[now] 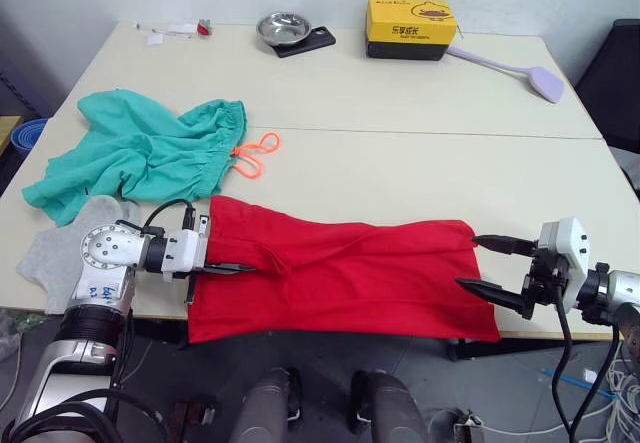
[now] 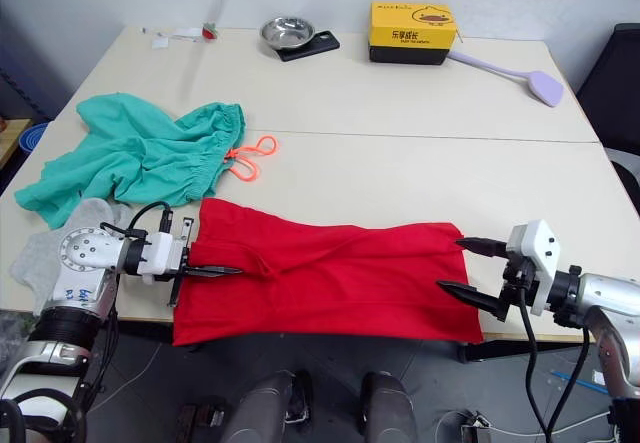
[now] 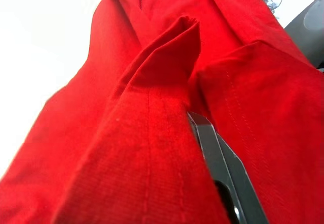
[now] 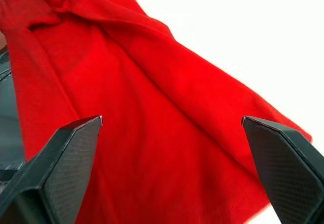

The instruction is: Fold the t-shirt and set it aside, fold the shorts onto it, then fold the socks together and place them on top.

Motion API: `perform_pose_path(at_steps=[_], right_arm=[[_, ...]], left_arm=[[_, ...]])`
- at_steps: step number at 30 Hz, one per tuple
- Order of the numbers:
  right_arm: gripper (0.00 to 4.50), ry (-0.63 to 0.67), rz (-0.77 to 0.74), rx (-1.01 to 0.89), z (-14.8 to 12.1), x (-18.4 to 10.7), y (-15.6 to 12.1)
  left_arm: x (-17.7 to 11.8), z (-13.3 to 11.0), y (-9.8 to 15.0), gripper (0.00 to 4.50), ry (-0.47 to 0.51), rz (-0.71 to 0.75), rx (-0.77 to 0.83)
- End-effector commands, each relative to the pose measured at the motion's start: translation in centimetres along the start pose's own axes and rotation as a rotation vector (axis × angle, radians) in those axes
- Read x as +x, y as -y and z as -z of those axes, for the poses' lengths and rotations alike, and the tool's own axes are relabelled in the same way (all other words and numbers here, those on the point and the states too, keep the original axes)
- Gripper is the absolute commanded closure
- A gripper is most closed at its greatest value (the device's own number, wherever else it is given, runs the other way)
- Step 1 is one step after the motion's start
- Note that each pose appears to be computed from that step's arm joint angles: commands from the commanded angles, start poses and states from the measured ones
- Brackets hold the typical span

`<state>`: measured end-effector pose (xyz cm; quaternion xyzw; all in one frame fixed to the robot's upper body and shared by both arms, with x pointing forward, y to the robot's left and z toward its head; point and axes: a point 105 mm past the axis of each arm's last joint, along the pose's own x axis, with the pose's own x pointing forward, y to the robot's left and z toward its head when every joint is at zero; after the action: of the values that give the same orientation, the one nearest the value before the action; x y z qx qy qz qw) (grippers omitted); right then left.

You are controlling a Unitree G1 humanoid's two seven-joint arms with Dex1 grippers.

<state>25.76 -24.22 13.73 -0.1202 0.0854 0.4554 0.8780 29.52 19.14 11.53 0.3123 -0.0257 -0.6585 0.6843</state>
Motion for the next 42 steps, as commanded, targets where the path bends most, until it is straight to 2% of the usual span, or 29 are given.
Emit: perform_pose_path(at_steps=[1, 2, 6, 10, 17, 22, 27, 34, 37, 42], right_arm=[[0.0, 0.002, -0.001, -0.036, 0.0, -0.3, 0.4], [0.0, 0.0, 0.0, -0.037, 0.3, -0.3, 0.5], [0.0, -0.012, 0.005, -0.052, 1.0, -0.3, 1.0], [0.0, -0.006, 0.006, -0.076, 0.6, -0.2, 1.8], [0.0, -0.006, -0.056, -0.082, -2.7, 1.8, 4.2], [0.0, -0.126, -0.098, -0.026, -3.1, 4.5, 5.9], [0.0, -0.2, -0.076, -0.014, -3.0, 6.0, 7.6], [0.0, -0.263, -0.135, 0.025, -2.4, 6.6, 7.6], [0.58, -0.267, -0.139, 0.024, -2.4, 6.5, 7.6], [2.31, -0.262, -0.136, 0.02, -2.3, 6.6, 7.7]], left_arm=[[-0.9, 0.4, 0.4, 4.48, -0.036, 0.032, -0.035], [-0.9, 0.6, 0.2, 4.48, -0.038, 0.012, -0.068], [-1.0, 0.6, -0.1, 3.66, -0.044, -0.011, -0.146], [-1.7, -1.5, -0.7, 2.37, 0.03, -0.03, -0.177], [-4.1, -5.9, -0.9, 0.12, 0.15, -0.042, -0.41], [-3.3, -7.8, -0.6, 0.02, 0.233, -0.088, -0.436], [-2.5, -7.6, -0.3, 0.02, 0.251, -0.135, -0.424], [-1.7, -7.7, 0.3, 0.02, 0.258, -0.138, -0.428], [-1.7, -7.6, 0.4, 0.0, 0.253, -0.138, -0.429], [-1.6, -7.5, 0.5, 0.0, 0.244, -0.129, -0.426]])
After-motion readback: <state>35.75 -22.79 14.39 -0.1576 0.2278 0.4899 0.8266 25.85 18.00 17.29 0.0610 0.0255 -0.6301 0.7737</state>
